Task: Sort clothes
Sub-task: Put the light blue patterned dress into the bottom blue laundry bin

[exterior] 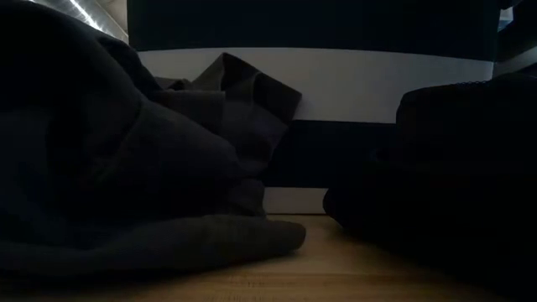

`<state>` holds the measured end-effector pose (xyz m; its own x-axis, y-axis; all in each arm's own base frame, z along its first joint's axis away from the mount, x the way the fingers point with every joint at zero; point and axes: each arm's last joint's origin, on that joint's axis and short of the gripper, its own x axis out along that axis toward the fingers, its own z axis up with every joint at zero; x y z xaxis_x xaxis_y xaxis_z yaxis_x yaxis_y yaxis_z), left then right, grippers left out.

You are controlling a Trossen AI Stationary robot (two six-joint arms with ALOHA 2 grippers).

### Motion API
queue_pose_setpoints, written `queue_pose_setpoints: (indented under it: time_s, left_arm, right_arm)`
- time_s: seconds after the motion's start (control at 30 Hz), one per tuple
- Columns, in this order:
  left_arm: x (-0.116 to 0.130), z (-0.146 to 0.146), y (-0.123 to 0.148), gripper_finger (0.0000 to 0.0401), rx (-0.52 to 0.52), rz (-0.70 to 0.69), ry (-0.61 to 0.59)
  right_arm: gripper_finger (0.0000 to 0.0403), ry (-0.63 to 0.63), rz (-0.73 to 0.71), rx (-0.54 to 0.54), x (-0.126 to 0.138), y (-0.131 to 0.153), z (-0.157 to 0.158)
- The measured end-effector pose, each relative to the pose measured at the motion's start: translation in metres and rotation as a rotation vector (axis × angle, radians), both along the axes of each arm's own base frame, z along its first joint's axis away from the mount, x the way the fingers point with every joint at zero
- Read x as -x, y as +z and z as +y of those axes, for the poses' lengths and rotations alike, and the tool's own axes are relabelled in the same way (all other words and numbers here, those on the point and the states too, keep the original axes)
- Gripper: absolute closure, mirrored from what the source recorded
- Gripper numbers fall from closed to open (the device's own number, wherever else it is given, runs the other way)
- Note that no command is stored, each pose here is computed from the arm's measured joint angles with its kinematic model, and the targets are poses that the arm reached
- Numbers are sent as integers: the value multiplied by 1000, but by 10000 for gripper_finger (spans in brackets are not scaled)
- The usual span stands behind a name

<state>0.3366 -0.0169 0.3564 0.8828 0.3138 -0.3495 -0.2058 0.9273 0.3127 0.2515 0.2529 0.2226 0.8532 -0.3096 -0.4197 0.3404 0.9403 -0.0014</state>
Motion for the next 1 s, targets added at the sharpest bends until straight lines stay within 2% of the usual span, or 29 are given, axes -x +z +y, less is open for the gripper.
queue_pose_setpoints:
  time_s: [0.2,0.37,0.5,0.6,0.77,1.0]
  left_arm:
    - [4,14,-60,374,218,108,-25]
    - [14,22,-101,374,279,190,16]
    - [22,28,-123,374,318,210,62]
    - [24,31,-127,374,366,195,98]
    - [23,32,-125,358,372,183,101]
    - [18,32,-112,275,352,175,87]
  right_arm:
    - [132,0,0,0,0,0,0]
    - [132,-10,-9,9,0,0,0]
    - [132,-12,-11,11,0,0,0]
    - [132,-13,-11,12,0,0,-1]
    - [132,-18,-16,16,0,0,-1]
    - [132,-18,-16,16,0,1,-1]
